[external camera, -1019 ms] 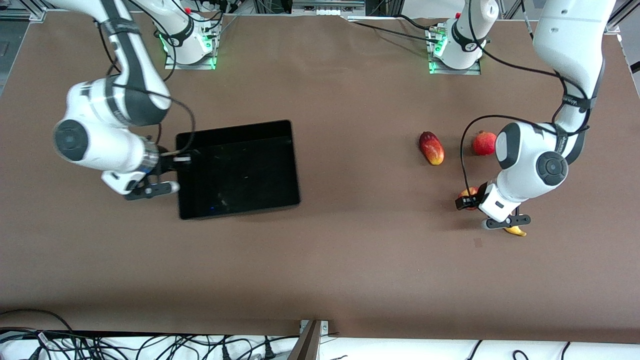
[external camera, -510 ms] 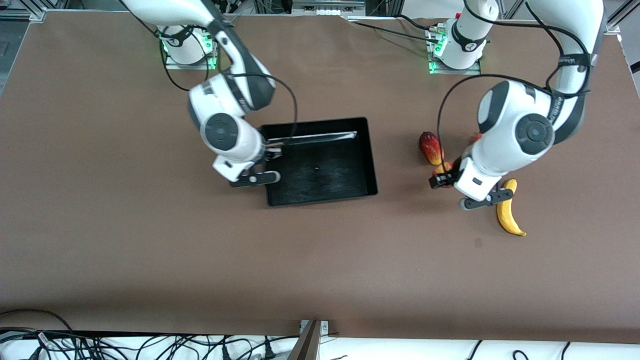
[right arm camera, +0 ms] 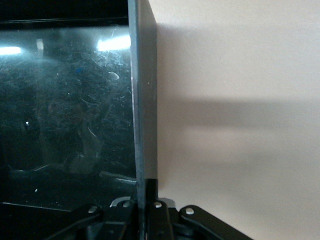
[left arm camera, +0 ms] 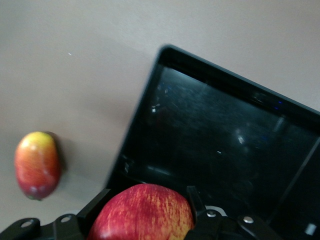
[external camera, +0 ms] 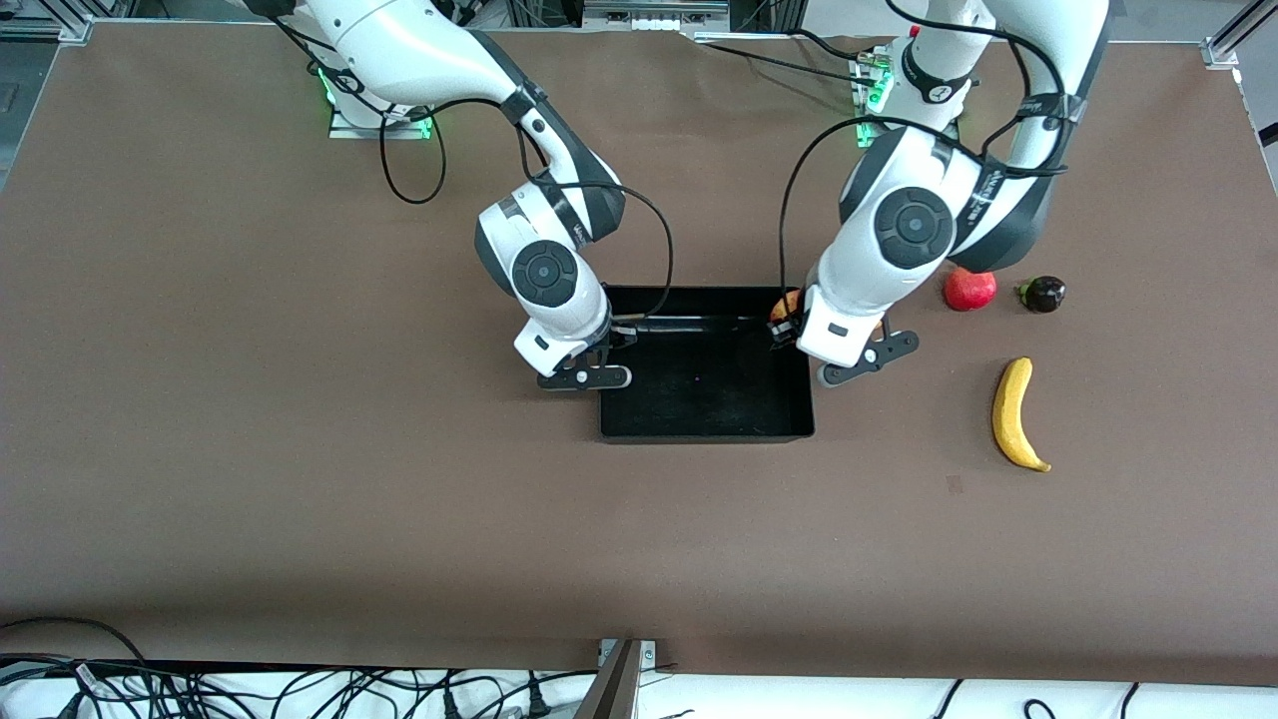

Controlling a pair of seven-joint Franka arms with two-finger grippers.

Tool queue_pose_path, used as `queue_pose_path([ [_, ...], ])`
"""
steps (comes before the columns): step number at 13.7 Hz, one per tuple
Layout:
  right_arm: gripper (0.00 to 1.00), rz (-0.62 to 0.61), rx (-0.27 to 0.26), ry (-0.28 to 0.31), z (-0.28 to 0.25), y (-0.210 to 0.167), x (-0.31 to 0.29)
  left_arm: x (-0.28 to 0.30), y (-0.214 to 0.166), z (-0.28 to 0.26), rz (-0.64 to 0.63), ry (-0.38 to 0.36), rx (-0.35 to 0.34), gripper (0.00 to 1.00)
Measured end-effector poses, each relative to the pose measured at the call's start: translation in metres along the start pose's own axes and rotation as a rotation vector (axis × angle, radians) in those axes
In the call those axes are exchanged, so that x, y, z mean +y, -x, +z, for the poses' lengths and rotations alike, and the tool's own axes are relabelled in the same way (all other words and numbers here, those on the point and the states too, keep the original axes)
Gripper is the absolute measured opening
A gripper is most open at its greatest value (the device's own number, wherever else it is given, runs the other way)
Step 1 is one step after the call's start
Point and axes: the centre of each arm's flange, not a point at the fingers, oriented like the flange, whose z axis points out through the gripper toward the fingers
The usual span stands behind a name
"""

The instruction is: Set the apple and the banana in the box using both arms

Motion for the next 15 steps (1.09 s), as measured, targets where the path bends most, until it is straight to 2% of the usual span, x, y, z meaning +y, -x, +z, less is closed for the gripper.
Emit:
queue_pose_path([
  [3, 0.05, 0.04, 0.024, -0.016, 0.006, 0.002, -0.008, 0.022, 0.008, 0.028, 0.004, -0.022, -0.022, 0.67],
  [5, 0.16, 0.04, 0.036, -0.026, -0.001, 0.0, -0.012, 0.034, 0.012, 0.052, 0.018, -0.03, -0.032, 0.67],
  [7, 0.37, 0.037, 0.054, -0.042, -0.014, -0.003, -0.016, 0.048, 0.015, 0.072, 0.036, -0.03, -0.032, 0.67],
  [10, 0.65, 0.04, 0.07, -0.05, -0.036, -0.007, -0.015, 0.069, 0.032, 0.1, 0.099, -0.053, -0.019, 0.67],
  [13, 0.95, 0.05, 0.02, -0.008, -0.078, -0.015, 0.012, 0.084, 0.048, 0.121, 0.149, -0.051, -0.007, 0.67],
  [14, 1.0, 0.042, 0.01, -0.003, -0.102, -0.022, 0.03, 0.088, 0.054, 0.128, 0.161, -0.046, -0.008, 0.67],
  [15, 1.0, 0.029, 0.002, -0.001, -0.127, -0.03, 0.053, 0.092, 0.059, 0.134, 0.171, -0.035, -0.009, 0.67],
])
